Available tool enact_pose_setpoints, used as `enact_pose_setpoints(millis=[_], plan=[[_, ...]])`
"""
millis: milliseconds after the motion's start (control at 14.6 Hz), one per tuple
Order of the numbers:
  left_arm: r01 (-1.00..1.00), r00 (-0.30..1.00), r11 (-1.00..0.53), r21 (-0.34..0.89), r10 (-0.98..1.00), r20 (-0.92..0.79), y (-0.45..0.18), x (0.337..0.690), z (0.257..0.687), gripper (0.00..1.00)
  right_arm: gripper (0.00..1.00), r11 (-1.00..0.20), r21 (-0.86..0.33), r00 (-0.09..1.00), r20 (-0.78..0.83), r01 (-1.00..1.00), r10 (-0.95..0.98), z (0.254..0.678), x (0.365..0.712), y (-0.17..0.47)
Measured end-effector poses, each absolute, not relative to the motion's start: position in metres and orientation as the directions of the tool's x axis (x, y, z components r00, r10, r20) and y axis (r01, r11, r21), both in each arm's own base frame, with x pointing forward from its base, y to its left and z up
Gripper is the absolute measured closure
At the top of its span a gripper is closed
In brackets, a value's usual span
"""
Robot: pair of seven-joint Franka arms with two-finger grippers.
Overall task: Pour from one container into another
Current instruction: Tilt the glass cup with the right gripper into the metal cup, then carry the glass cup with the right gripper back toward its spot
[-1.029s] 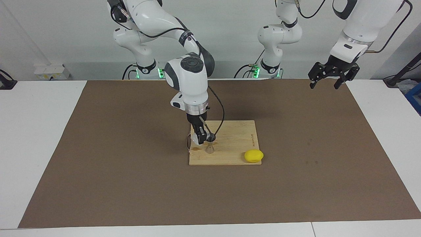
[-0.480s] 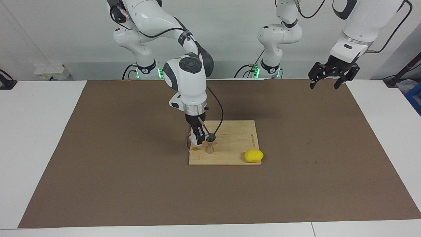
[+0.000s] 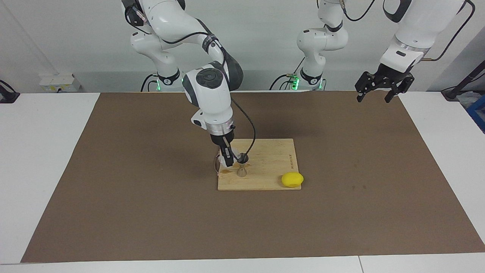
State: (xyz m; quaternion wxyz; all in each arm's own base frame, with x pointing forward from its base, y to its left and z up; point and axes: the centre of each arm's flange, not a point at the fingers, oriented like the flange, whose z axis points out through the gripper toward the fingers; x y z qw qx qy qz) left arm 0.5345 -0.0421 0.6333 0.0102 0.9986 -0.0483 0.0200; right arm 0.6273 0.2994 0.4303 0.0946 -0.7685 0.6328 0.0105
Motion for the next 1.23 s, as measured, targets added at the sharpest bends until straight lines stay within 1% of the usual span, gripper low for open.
enact_pose_setpoints(millis=[274,480,686,960,1234], plan=[[-0.097,0.995,-0.995,0.018,-0.096,0.041,-0.042,0.534,0.633,0.0,0.5,-0.127,-0.1,0.149,-0.263,-0.987,-0.953,0.427,0.643,0.264],[-0.097,0.995,-0.995,0.018,-0.096,0.041,-0.042,0.534,0.633,0.0,0.5,-0.083,-0.061,0.1,-0.376,-0.995,-0.921,0.414,0.658,0.211],[-0.097,0.995,-0.995,0.018,-0.096,0.041,-0.042,0.534,0.633,0.0,0.5,-0.054,-0.035,0.064,-0.456,-0.998,-0.888,0.391,0.665,0.146],[-0.097,0.995,-0.995,0.018,-0.096,0.041,-0.042,0.534,0.633,0.0,0.5,-0.075,-0.028,0.078,-0.52,-0.997,-0.85,0.359,0.658,0.065],[-0.097,0.995,-0.995,0.018,-0.096,0.041,-0.042,0.534,0.633,0.0,0.5,-0.114,-0.042,0.117,-0.572,-0.993,-0.812,0.33,0.648,0.018]])
